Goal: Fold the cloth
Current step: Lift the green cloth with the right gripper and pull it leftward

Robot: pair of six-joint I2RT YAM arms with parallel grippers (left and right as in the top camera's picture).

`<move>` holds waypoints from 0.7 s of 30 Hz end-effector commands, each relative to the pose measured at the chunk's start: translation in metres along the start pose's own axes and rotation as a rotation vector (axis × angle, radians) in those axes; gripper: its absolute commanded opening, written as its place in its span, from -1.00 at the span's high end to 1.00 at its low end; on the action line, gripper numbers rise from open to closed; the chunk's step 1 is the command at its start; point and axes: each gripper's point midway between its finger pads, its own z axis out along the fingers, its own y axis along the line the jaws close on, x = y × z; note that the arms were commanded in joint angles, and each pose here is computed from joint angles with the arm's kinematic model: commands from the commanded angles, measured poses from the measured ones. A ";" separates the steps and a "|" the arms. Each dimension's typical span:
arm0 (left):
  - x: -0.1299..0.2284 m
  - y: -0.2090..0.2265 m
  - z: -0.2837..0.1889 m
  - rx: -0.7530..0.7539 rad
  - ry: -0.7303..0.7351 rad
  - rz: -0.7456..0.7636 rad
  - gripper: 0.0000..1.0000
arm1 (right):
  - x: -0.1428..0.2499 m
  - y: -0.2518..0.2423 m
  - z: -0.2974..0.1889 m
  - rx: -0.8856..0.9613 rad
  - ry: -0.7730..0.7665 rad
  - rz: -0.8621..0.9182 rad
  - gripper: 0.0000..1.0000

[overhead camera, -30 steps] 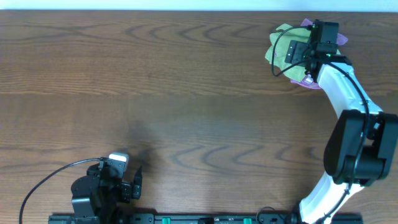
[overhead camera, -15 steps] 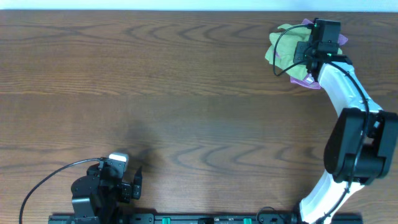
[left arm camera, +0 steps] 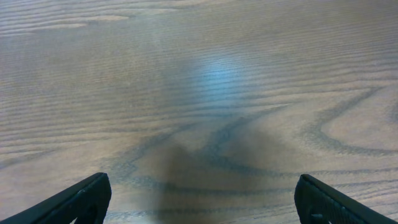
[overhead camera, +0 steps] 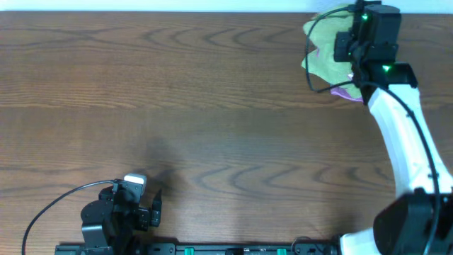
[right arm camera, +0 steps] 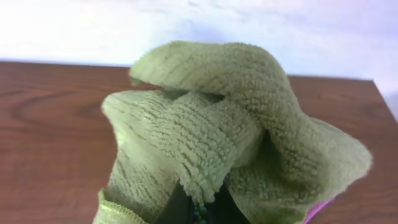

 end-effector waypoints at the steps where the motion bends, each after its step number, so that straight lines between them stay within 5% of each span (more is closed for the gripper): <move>1: 0.017 -0.002 0.003 0.009 0.058 0.016 -0.91 | -0.013 0.001 -0.016 0.050 -0.032 -0.065 0.97; 5: 0.017 -0.002 0.003 0.009 0.058 0.016 -0.91 | -0.003 0.000 -0.017 0.068 0.013 -0.085 0.97; 7: 0.017 -0.002 0.003 0.009 0.058 0.016 -0.91 | 0.002 0.000 -0.016 0.068 0.032 -0.090 0.60; 8: 0.017 -0.002 0.003 0.009 0.058 0.016 -0.91 | 0.004 -0.001 -0.016 0.069 0.041 -0.094 0.57; 11: 0.017 -0.002 0.003 0.009 0.058 0.016 -0.91 | 0.012 -0.007 -0.011 0.078 0.072 -0.092 0.98; 21: 0.017 -0.002 0.003 0.009 0.058 0.016 -0.91 | 0.022 -0.015 -0.003 0.084 0.107 -0.088 0.97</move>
